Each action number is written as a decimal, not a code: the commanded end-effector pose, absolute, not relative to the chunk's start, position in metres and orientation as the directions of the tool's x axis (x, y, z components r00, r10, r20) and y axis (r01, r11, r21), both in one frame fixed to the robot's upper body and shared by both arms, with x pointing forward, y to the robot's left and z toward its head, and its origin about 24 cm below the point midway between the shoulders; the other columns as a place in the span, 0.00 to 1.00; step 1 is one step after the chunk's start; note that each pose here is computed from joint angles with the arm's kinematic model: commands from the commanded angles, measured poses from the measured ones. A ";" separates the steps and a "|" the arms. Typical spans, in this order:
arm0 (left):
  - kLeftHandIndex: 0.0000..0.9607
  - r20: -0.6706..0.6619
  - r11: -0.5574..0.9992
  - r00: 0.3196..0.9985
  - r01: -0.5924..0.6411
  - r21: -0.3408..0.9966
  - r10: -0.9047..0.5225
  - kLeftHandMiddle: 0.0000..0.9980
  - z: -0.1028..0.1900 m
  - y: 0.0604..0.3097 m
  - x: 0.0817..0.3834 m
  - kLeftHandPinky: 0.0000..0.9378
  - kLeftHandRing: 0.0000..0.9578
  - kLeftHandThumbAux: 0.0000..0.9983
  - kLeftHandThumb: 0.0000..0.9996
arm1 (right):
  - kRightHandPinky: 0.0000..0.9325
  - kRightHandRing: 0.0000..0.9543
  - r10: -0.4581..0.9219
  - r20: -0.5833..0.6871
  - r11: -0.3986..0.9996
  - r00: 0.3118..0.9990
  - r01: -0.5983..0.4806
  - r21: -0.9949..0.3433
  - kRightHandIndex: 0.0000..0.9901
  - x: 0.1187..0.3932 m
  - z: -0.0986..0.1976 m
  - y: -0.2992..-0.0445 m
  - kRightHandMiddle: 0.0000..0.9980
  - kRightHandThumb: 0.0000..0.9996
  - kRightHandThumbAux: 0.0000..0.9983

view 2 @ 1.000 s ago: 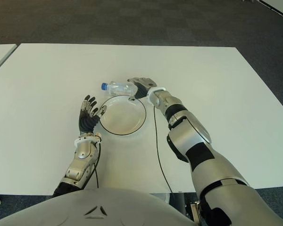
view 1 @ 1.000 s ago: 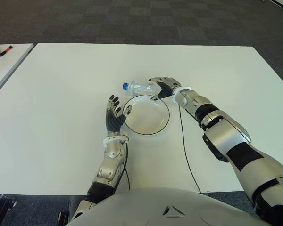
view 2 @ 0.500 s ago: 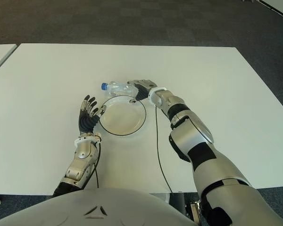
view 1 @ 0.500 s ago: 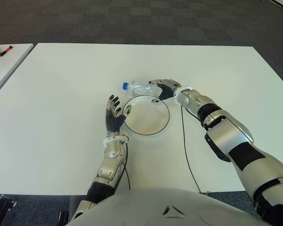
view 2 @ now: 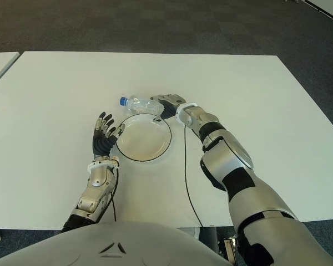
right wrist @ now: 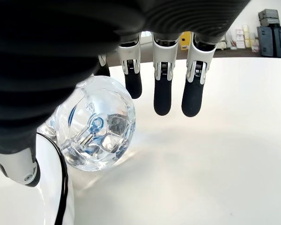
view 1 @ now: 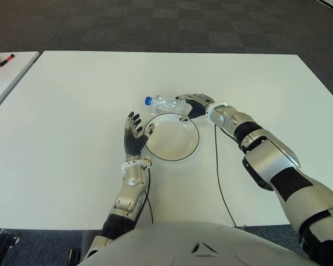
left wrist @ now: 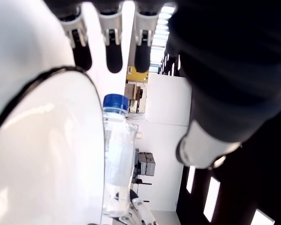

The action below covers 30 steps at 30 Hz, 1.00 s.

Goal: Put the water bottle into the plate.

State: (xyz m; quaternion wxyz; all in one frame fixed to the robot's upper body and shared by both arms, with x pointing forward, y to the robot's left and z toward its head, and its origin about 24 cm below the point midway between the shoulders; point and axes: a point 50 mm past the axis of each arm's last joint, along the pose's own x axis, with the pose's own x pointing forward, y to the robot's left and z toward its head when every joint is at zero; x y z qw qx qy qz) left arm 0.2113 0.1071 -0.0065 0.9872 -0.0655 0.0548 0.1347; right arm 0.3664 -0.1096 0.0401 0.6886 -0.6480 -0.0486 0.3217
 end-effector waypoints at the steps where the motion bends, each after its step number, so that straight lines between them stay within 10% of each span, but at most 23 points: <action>1: 0.09 -0.164 0.912 0.946 -0.315 -0.263 0.280 0.15 0.004 0.075 0.218 0.19 0.15 0.81 0.24 | 0.37 0.23 0.524 -0.388 -0.101 0.758 -0.398 -0.912 0.04 0.361 0.032 -0.112 0.14 0.41 0.54; 30: 0.09 -0.165 0.911 0.946 -0.316 -0.267 0.280 0.15 0.005 0.074 0.219 0.20 0.16 0.81 0.25 | 0.40 0.27 0.523 -0.361 -0.092 0.772 -0.370 -0.925 0.04 0.360 0.032 -0.117 0.17 0.42 0.57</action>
